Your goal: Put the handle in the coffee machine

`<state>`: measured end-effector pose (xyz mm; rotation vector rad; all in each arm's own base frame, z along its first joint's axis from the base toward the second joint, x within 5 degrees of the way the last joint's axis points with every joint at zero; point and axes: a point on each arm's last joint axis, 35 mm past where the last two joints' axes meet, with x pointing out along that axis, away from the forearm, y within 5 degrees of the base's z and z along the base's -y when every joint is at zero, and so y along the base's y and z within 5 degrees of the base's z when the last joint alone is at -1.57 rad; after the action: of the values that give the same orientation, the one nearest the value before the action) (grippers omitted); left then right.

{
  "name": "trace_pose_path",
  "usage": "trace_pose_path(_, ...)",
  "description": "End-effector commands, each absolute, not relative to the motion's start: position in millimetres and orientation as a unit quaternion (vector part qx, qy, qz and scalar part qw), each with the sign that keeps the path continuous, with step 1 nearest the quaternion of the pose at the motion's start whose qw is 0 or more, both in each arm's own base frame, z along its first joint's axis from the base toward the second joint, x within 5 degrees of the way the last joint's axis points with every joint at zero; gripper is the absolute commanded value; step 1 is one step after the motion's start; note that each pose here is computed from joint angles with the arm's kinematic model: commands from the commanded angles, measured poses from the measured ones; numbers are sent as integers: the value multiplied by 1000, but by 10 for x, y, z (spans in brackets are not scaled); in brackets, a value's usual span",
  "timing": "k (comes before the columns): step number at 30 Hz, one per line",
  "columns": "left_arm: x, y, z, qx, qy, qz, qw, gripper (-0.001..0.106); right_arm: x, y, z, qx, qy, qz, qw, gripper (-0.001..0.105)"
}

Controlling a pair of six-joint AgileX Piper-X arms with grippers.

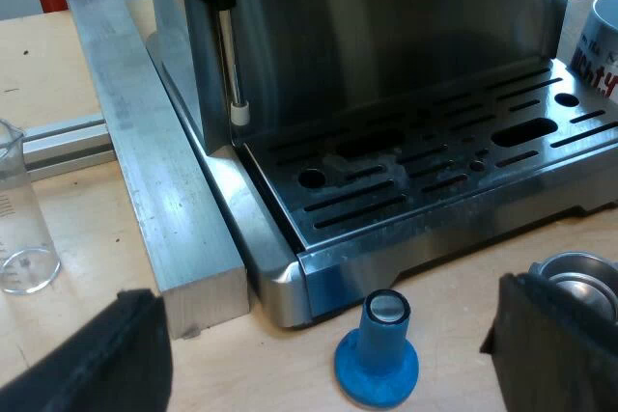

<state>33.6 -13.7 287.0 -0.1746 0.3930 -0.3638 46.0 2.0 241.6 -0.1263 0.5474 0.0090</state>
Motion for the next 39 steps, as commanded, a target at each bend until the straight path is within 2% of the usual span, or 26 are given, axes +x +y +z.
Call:
trace_pose_path(1, 361, -138, 2857, -89, 202, -174, 960, 69, 457, 21, 2436, -70, 272, 8, 960, 50)
trace_pose_path(16, 345, -137, 2885, -112, 203, -171, 958, 70, 431, 16, 2459, -64, 277, 7, 959, 50)
trace_pose_path(21, 280, -143, 2972, -114, 203, -193, 953, 70, 361, 6, 2517, -64, 291, 10, 955, 50)
trace_pose_path(30, 171, -164, 3157, -108, 183, -272, 939, 70, 470, 72, 2772, -55, 341, 74, 935, 50)
trace_pose_path(34, 212, -197, 3218, -109, 197, -301, 927, 79, 574, 129, 2913, -52, 374, 128, 917, 50)
trace_pose_path(39, 255, -234, 3237, -106, 215, -332, 912, 80, 706, 173, 3096, -52, 415, 158, 894, 50)
